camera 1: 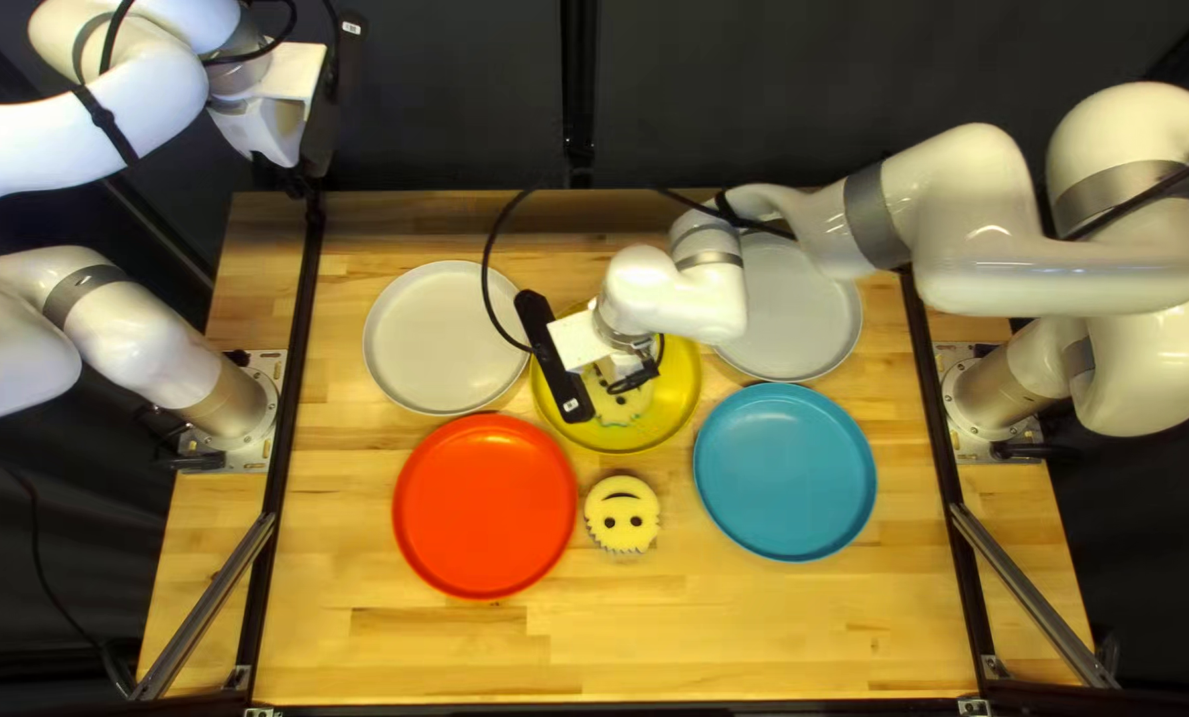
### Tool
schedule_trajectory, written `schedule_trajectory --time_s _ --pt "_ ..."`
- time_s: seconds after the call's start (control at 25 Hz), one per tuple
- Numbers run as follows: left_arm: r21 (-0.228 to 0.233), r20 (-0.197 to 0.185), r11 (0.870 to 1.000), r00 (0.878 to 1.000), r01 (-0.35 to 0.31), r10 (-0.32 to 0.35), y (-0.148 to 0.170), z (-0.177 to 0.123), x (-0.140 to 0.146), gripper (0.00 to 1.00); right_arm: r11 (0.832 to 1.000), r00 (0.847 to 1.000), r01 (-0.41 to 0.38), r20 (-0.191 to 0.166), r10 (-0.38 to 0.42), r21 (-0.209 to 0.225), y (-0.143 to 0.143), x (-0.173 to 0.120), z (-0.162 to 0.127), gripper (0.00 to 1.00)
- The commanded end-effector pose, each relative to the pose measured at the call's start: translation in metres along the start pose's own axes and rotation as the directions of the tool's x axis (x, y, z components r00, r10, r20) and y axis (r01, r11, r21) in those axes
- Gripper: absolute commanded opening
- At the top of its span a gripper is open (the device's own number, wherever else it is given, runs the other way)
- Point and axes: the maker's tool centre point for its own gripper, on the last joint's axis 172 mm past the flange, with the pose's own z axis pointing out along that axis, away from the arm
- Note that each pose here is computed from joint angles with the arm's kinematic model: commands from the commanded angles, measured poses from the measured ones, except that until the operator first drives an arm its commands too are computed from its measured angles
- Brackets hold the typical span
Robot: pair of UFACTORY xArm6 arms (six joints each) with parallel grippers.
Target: Pick up sponge and scrub the plate
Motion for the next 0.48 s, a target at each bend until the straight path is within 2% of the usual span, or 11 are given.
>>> schedule_trajectory --time_s 0.04,0.16,0.48 --pt "0.0 0.0 1.0 1.0 0.0 0.0 0.0 0.0 0.0 1.0 1.0 1.0 0.0 0.005 -0.001 0.007 0.011 0.009 0.004 0.0" --pt "0.0 0.0 1.0 1.0 0.0 0.0 0.0 0.0 0.0 1.0 1.0 1.0 0.007 0.004 -0.007 0.004 0.002 0.011 0.004 0.0" --pt "0.0 0.0 1.0 1.0 0.0 0.0 0.0 0.0 0.0 1.0 0.999 0.999 0.034 0.009 -0.034 -0.015 -0.047 0.003 -0.003 0.0"
